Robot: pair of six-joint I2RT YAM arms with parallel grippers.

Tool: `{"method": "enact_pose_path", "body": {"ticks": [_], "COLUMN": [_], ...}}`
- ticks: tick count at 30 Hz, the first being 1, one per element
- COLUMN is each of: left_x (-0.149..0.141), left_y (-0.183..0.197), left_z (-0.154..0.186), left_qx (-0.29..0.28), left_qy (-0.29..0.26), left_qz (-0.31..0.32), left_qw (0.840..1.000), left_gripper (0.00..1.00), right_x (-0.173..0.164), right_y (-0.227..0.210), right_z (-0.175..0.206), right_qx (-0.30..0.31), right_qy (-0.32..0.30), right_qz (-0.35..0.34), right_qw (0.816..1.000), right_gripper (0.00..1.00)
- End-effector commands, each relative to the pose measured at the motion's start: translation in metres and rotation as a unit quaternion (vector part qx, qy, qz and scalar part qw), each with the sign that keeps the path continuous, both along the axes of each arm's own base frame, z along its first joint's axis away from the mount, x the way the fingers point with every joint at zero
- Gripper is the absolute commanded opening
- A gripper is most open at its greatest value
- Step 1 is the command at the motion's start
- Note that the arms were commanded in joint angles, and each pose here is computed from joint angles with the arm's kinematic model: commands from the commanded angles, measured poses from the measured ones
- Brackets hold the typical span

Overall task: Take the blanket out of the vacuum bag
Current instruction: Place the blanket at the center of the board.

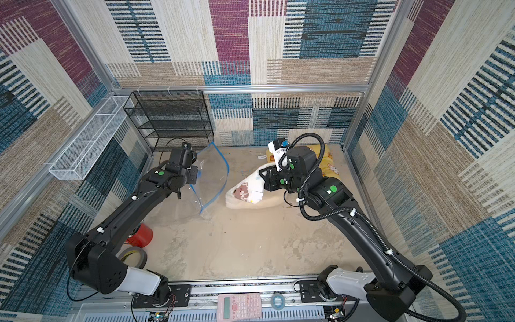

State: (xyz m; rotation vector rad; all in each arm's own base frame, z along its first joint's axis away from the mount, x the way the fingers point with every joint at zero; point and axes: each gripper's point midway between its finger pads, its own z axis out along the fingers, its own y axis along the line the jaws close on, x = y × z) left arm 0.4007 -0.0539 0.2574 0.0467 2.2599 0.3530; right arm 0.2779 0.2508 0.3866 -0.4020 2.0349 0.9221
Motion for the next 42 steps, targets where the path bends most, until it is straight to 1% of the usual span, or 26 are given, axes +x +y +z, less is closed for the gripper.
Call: {"method": "enact_pose_path", "body": {"ticks": [1, 3, 7, 10, 13, 14, 16, 20, 21, 23, 24, 26, 27, 29, 31, 33, 35, 36, 37, 40, 42], "left_x": [0.002, 0.002, 0.003, 0.005, 0.007, 0.007, 0.007, 0.008, 0.007, 0.007, 0.006, 0.006, 0.005, 0.005, 0.005, 0.005, 0.005, 0.005, 0.005, 0.005, 0.005], "left_y": [0.013, 0.016, 0.009, 0.001, -0.004, -0.005, -0.006, -0.008, -0.009, -0.011, -0.011, -0.012, -0.012, -0.012, -0.013, -0.014, -0.015, -0.016, -0.016, -0.016, -0.016], "left_z": [0.016, 0.019, 0.014, 0.009, 0.004, 0.002, 0.001, 0.001, 0.001, 0.000, 0.000, -0.001, -0.001, 0.001, 0.000, 0.000, 0.000, 0.001, 0.001, 0.001, 0.001], "left_qx": [-0.020, -0.025, -0.042, -0.059, -0.068, -0.069, -0.071, -0.077, -0.079, -0.081, -0.082, -0.083, -0.084, -0.083, -0.085, -0.088, -0.091, -0.093, -0.093, -0.093, -0.094], "left_qy": [-0.039, -0.043, -0.033, -0.023, -0.011, -0.009, -0.008, -0.007, -0.007, -0.006, -0.006, -0.004, -0.004, -0.005, -0.005, -0.004, -0.004, -0.005, -0.005, -0.004, -0.004], "left_qz": [0.025, 0.026, 0.013, 0.001, -0.005, -0.006, -0.009, -0.013, -0.014, -0.018, -0.019, -0.023, -0.024, -0.025, -0.027, -0.029, -0.031, -0.031, -0.032, -0.033, -0.032], "left_qw": [0.999, 0.998, 0.998, 0.998, 0.998, 0.998, 0.997, 0.997, 0.997, 0.996, 0.996, 0.996, 0.996, 0.996, 0.996, 0.996, 0.995, 0.995, 0.995, 0.995, 0.995], "left_gripper": [0.00, 0.00, 0.00, 0.00, 0.00, 0.00, 0.00, 0.00, 0.00, 0.00, 0.00, 0.00, 0.00, 0.00, 0.00, 0.00, 0.00, 0.00, 0.00, 0.00, 0.00], "right_x": [-0.014, -0.014, -0.018, -0.028, -0.043, -0.048, -0.052, -0.051, -0.050, -0.047, -0.046, -0.043, -0.042, -0.038, -0.034, -0.028, -0.019, -0.014, -0.009, -0.001, 0.002], "right_y": [0.023, 0.018, -0.007, -0.032, -0.054, -0.062, -0.076, -0.100, -0.102, -0.104, -0.106, -0.111, -0.113, -0.121, -0.129, -0.142, -0.149, -0.149, -0.141, -0.106, -0.082], "right_z": [0.047, 0.031, -0.054, -0.129, -0.188, -0.202, -0.218, -0.247, -0.251, -0.259, -0.264, -0.271, -0.273, -0.273, -0.272, -0.269, -0.260, -0.252, -0.243, -0.224, -0.220], "right_qx": [0.078, 0.067, 0.011, -0.045, -0.089, -0.103, -0.125, -0.183, -0.191, -0.205, -0.214, -0.231, -0.236, -0.248, -0.257, -0.259, -0.262, -0.253, -0.236, -0.170, -0.130], "right_qy": [-0.053, -0.038, 0.046, 0.116, 0.170, 0.182, 0.191, 0.202, 0.208, 0.218, 0.221, 0.225, 0.225, 0.222, 0.218, 0.219, 0.200, 0.192, 0.185, 0.176, 0.175], "right_qz": [0.079, 0.065, 0.000, -0.050, -0.085, -0.097, -0.122, -0.170, -0.177, -0.184, -0.192, -0.203, -0.207, -0.228, -0.247, -0.274, -0.294, -0.304, -0.297, -0.236, -0.191], "right_qw": [0.992, 0.995, 0.999, 0.991, 0.978, 0.973, 0.966, 0.947, 0.943, 0.936, 0.932, 0.925, 0.922, 0.915, 0.908, 0.900, 0.897, 0.898, 0.907, 0.940, 0.957], "right_gripper": [0.00, 0.00, 0.00, 0.00, 0.00, 0.00, 0.00, 0.00, 0.01, 0.08, 0.10, 0.12, 0.14, 0.25, 0.30, 0.41, 0.54, 0.58, 0.60, 0.62, 0.61]}}
